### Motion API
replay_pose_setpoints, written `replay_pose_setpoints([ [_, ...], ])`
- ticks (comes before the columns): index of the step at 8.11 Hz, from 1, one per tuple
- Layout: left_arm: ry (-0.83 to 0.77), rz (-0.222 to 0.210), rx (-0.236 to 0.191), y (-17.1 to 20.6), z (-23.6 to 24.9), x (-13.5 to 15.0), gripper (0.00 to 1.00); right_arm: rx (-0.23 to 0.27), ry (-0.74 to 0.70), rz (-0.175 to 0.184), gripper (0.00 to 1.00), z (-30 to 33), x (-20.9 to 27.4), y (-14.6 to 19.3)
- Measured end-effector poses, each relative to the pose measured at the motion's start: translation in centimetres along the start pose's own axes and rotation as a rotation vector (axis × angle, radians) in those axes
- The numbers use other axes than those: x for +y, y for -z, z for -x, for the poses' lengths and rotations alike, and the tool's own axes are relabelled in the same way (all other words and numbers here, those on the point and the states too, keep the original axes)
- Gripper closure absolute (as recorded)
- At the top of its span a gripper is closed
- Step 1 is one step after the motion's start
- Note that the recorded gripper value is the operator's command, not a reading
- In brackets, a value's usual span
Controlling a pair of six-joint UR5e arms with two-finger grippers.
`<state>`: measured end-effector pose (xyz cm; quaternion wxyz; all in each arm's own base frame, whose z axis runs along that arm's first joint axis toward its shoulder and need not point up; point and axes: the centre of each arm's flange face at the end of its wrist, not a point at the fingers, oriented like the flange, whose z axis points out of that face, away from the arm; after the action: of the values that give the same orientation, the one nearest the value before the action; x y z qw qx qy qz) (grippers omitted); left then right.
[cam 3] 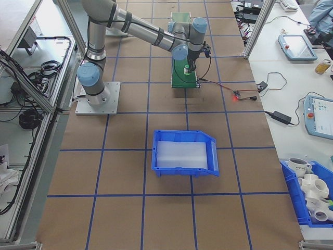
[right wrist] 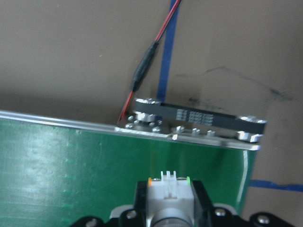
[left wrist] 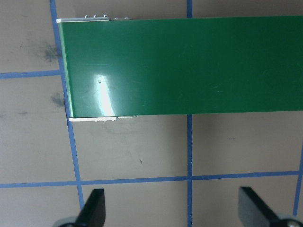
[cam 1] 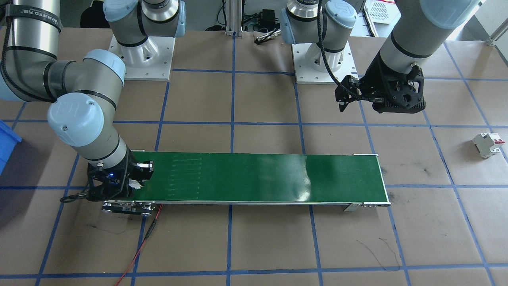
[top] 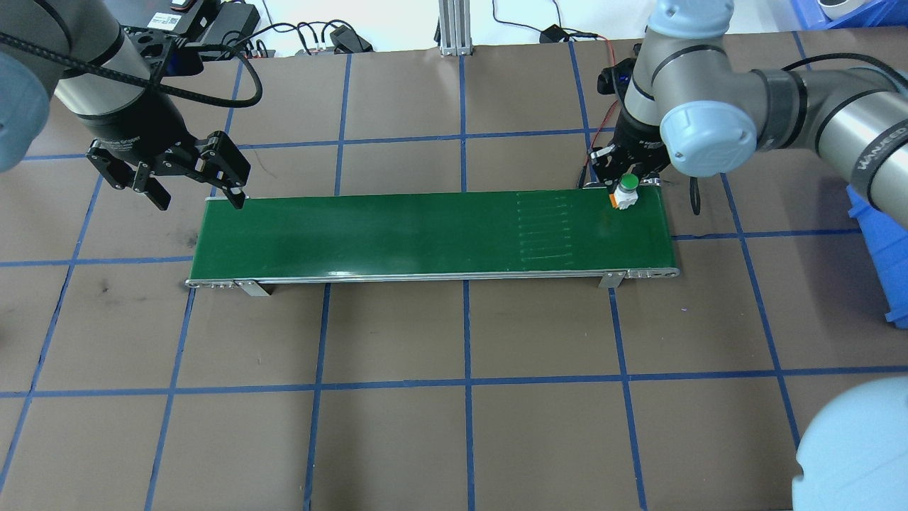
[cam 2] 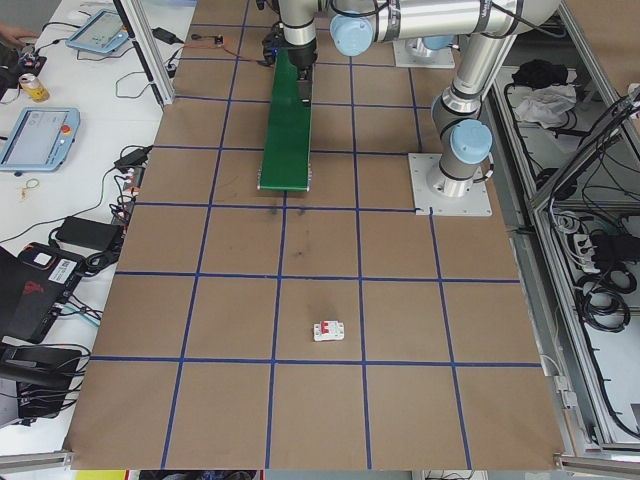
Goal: Move button from left to right
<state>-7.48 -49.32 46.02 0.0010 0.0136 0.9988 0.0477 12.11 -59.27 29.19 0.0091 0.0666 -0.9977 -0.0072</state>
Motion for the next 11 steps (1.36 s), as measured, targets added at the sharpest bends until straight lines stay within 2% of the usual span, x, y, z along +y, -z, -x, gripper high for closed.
replay_pose_setpoints([
  [2, 0.0, 0.0, 0.0, 0.0, 0.0, 0.0, 0.0, 0.057, -0.005, -0.056, 1.0, -4.4, -1.4, 3.5],
  [4, -0.006, -0.004, -0.002, 0.2, 0.2, 0.0, 0.0, 0.093, -0.001, -0.085, 1.0, -11.9, -0.9, 6.8],
  [6, -0.015, -0.006, -0.003, 0.3, 0.5, 0.0, 0.0, 0.117, 0.026, -0.07, 1.0, -21.2, 2.7, 10.1],
  [7, -0.016, -0.004, -0.002, 0.2, 0.6, 0.0, 0.0, 0.125, 0.064, -0.058, 1.0, -26.5, 5.0, 10.7],
  [9, -0.017, -0.002, -0.001, 0.0, 0.7, 0.0, 0.0, 0.139, 0.121, -0.043, 1.0, -35.5, 9.0, 10.3],
  [11, -0.017, 0.0, 0.0, -0.1, 0.7, -0.1, 0.0, 0.142, 0.159, -0.03, 1.0, -42.8, 11.8, 7.2],
])
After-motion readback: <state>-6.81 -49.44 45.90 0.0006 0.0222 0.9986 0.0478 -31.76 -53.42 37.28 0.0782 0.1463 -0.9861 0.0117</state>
